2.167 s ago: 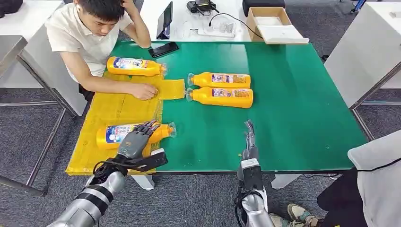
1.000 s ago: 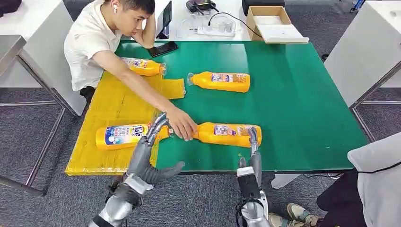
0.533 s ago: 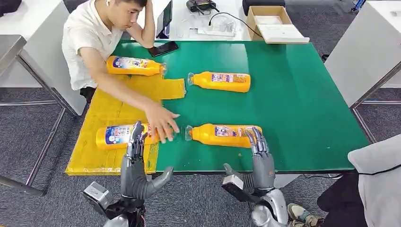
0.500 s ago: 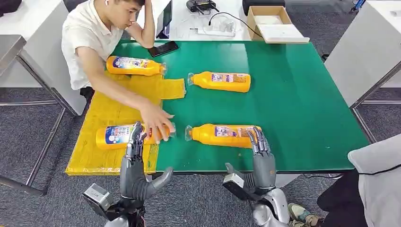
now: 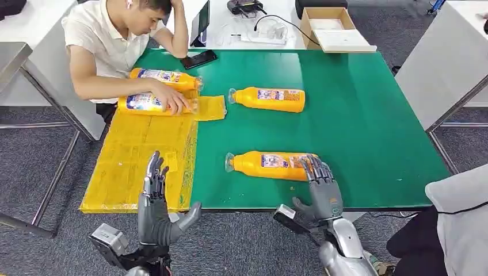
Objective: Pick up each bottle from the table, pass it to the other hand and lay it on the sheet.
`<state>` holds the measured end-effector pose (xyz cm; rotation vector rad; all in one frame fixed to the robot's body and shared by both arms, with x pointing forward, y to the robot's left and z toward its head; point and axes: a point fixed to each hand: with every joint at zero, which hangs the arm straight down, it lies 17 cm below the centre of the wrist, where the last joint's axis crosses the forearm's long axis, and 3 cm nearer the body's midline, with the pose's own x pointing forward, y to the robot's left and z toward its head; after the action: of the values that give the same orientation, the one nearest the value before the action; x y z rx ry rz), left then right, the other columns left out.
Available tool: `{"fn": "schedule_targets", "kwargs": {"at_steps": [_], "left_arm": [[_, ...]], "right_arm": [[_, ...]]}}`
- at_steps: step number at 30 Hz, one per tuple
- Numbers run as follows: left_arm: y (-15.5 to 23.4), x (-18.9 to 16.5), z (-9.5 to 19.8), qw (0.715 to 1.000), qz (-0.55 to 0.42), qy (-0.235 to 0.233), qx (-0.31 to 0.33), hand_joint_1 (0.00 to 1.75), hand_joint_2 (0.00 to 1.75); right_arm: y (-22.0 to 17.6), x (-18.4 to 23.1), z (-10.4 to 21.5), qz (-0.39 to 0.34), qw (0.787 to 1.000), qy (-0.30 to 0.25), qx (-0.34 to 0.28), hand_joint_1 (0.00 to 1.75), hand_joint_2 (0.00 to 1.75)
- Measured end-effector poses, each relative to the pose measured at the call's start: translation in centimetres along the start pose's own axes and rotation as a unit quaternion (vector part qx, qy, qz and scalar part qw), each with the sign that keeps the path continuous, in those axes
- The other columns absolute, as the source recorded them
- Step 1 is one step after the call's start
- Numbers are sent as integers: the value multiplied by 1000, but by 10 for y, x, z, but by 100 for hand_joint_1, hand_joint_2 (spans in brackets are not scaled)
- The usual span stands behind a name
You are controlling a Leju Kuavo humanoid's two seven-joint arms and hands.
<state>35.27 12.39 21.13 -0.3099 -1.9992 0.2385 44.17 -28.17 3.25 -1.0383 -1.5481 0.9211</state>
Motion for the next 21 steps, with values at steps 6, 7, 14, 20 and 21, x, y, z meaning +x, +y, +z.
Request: {"fn": "schedule_targets", "kwargs": {"at_steps": [6, 7, 14, 20, 21], "left_arm": [[2, 0, -1, 1000, 0, 0, 3, 0, 175], [3, 0, -1, 1000, -1, 0, 4, 0, 175], [4, -1, -1, 1000, -1, 4, 7, 0, 175], [1, -23, -3, 998, 2, 54, 11, 0, 175], [-1, -26, -4, 998, 3, 58, 9, 0, 175]], "right_arm": [[2, -5, -2, 6, 1000, 2, 5, 0, 175], [2, -6, -1, 7, 1000, 3, 6, 0, 175], [4, -10, -3, 13, 1000, 7, 10, 0, 175], [5, -30, -15, 75, 997, 25, 25, 0, 175], [6, -32, -18, 76, 996, 27, 28, 0, 175]]}}
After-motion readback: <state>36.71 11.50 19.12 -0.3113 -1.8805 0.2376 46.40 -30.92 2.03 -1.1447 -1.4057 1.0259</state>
